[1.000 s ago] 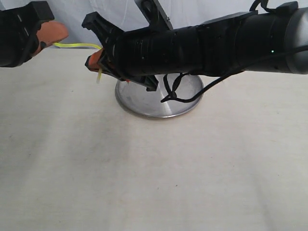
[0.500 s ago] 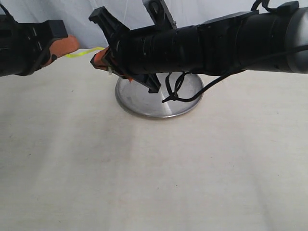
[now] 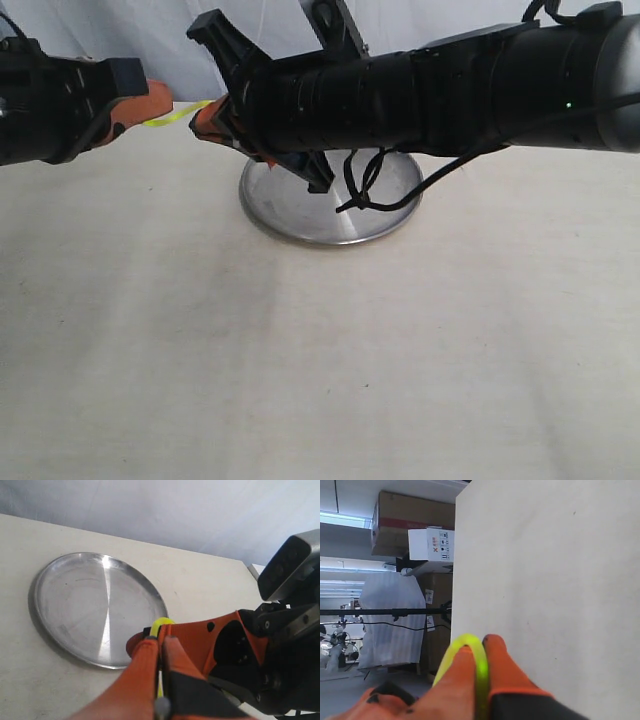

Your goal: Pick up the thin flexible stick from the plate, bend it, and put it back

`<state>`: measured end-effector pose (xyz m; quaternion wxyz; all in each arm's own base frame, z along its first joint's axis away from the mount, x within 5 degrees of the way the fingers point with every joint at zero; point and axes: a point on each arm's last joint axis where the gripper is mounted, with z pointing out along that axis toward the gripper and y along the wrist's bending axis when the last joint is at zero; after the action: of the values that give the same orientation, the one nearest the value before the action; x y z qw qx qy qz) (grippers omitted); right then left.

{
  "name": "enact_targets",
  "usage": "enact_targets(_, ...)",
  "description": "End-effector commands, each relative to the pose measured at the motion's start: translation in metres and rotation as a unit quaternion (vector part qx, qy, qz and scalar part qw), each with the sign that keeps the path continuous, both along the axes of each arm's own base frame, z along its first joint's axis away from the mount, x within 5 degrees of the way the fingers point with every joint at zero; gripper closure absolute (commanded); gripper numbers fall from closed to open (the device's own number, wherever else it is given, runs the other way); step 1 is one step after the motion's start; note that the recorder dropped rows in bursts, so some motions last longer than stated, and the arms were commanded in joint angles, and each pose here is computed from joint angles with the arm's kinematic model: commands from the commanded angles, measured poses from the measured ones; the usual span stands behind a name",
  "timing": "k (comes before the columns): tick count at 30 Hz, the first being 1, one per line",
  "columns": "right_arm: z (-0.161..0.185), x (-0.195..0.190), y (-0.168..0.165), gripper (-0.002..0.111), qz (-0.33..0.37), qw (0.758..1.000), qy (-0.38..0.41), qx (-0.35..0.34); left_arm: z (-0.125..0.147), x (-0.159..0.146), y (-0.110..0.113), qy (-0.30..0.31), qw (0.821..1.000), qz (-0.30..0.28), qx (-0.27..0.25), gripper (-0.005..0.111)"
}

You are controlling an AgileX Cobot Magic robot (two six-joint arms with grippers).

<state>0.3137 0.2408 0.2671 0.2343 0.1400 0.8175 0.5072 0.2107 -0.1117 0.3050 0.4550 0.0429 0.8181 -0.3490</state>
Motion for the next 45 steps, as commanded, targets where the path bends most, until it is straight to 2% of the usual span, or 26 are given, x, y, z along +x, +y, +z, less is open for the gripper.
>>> enact_targets(1, 0.008, 0.000, 0.000, 0.108, -0.003, 1.000, 0.002, 0.020, -0.006, -0.005, -0.008, 0.006, 0.999, -0.049, 0.009, 0.107)
enact_targets(37, 0.008, 0.001, -0.001, 0.108, -0.020, 0.999, 0.018, 0.027, -0.012, -0.010, -0.009, -0.024, 0.990, -0.105, 0.089, 0.107)
enact_targets(45, 0.008, 0.001, -0.001, 0.108, -0.020, 0.999, 0.018, 0.027, -0.026, -0.006, -0.013, -0.002, 0.984, -0.134, 0.118, 0.107)
